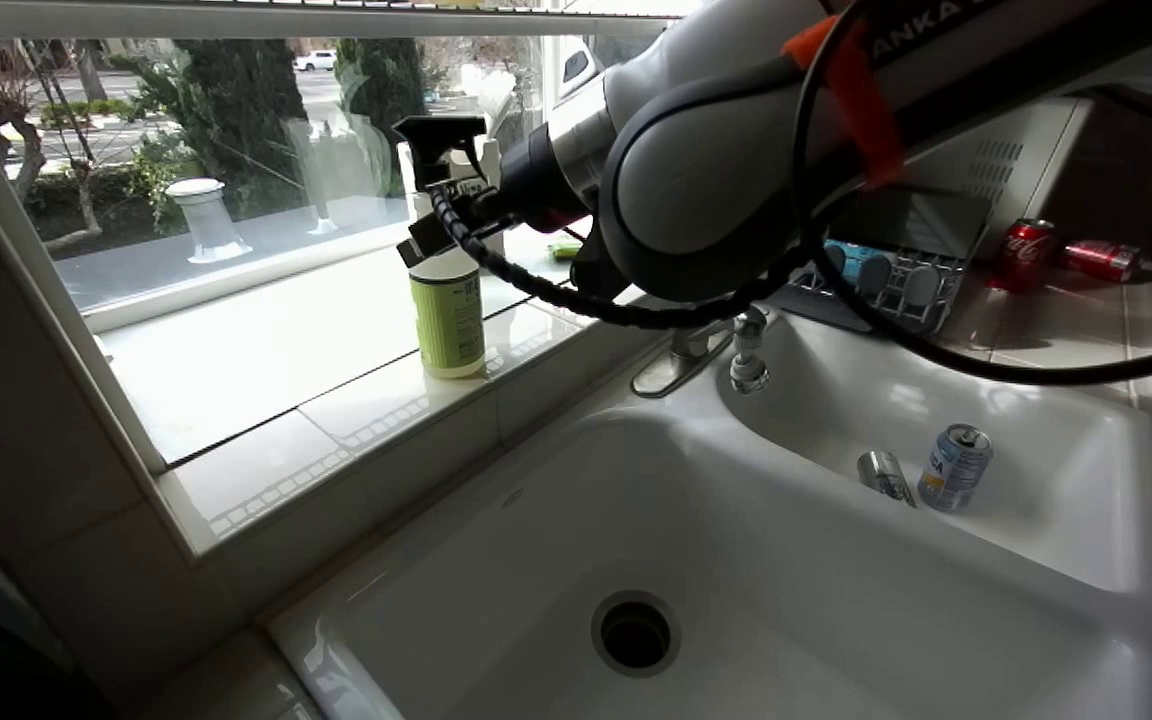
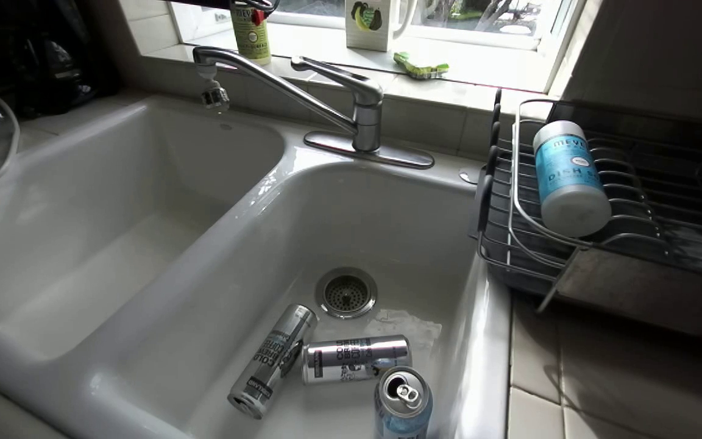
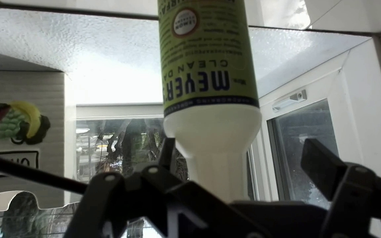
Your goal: Pick up the spray bottle and place it on the rack directly above the window seal
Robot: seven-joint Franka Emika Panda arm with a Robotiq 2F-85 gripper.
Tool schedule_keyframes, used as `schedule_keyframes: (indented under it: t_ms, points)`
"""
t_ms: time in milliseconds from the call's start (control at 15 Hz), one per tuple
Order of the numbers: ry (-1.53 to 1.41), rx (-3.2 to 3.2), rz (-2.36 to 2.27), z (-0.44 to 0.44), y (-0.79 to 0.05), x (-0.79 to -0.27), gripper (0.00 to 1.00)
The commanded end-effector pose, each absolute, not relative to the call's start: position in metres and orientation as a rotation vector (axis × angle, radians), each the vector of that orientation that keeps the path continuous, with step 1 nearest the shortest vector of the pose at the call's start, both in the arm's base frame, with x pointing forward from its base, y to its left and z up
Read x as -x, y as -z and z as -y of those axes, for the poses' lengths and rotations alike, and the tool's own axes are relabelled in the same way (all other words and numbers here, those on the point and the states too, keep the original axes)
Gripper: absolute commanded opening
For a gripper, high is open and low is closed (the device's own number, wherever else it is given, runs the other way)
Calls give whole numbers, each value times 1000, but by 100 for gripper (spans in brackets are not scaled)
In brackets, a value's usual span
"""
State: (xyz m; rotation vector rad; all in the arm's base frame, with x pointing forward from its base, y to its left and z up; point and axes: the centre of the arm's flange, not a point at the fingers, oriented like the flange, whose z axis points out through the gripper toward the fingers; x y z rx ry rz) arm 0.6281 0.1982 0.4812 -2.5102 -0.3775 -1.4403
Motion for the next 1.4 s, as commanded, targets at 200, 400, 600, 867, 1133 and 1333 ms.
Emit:
schedule_keyframes:
  t_ms: [200,400,600,867,1133,1333]
  points:
    - [1503,2497,389,-189,-472,-639,43]
    - [1525,2491,386,-188,-475,-639,21]
    - [1533,2486,392,-189,-478,-639,50]
    - [1556,2473,379,-193,-478,-644,71]
    - [1559,2445,386,-196,-474,-656,99]
    - [1558,2411,420,-204,-473,-668,100]
